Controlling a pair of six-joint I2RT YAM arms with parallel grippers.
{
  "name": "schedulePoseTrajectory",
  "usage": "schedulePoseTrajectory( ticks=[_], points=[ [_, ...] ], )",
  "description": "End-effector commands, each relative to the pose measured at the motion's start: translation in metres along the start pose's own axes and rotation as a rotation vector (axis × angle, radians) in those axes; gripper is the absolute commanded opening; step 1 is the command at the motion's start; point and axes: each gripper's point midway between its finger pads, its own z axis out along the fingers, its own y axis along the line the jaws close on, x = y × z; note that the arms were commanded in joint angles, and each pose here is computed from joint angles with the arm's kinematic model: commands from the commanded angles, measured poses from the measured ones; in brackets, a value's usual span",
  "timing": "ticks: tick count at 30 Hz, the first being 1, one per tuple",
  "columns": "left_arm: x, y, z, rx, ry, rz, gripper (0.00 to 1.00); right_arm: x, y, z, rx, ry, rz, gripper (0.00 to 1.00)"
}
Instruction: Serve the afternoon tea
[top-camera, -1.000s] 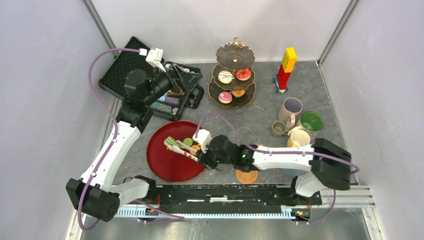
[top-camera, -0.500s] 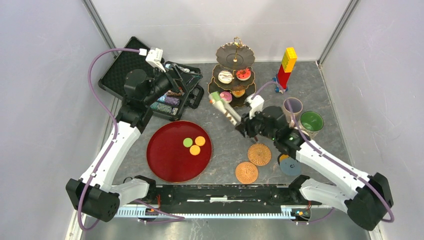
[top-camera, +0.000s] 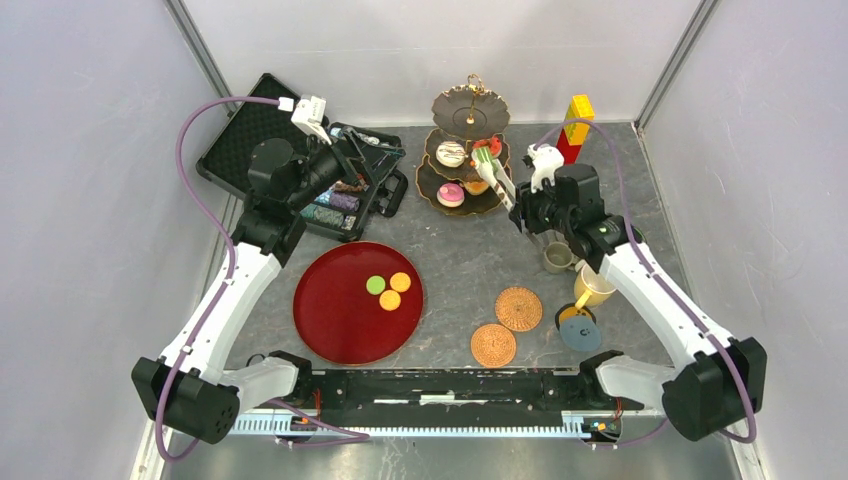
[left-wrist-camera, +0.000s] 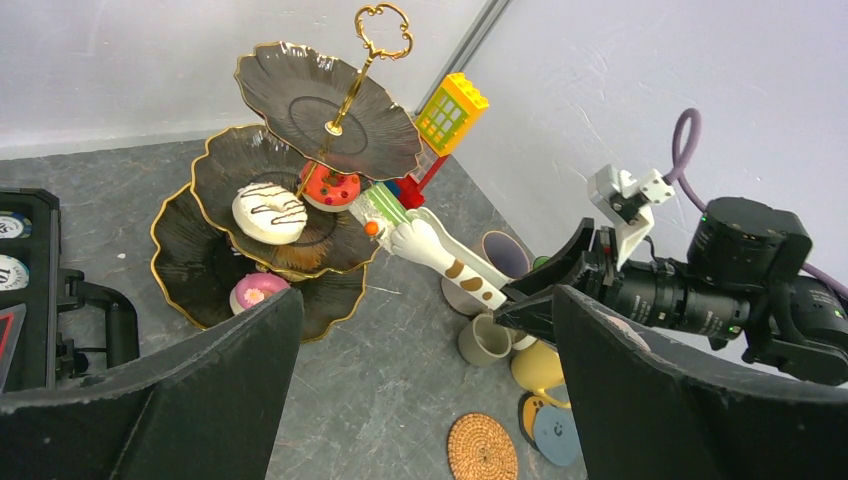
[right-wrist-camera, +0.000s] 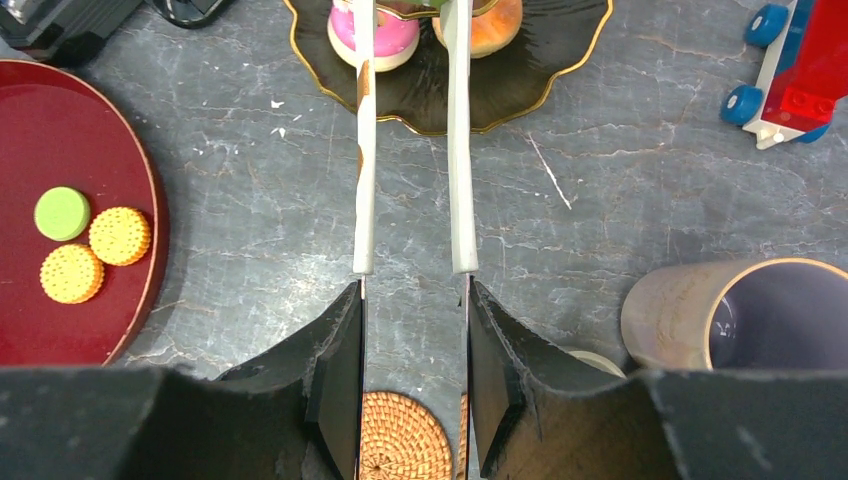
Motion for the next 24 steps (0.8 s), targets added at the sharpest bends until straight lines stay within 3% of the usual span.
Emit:
schedulePoseTrajectory(
  ticks=[1,11,24],
  points=[
    [-0.016,-0.014,-0.005,0.035,-0.041,-0.011,1.0,-0.02,-0.004,0.006,-0.006,-0.021,-0.016,0.25],
    [-0.016,-0.015,-0.005,0.043,-0.038,-0.017,1.0,-0.028,-0.004,0.029,-0.025,-0.013,-0.017,0.29],
    [-0.016,-0.016,-0.004,0.05,-0.037,-0.021,1.0,-0.029,-0.008,0.034,-0.009,0.002,-0.028,0.52]
  ],
)
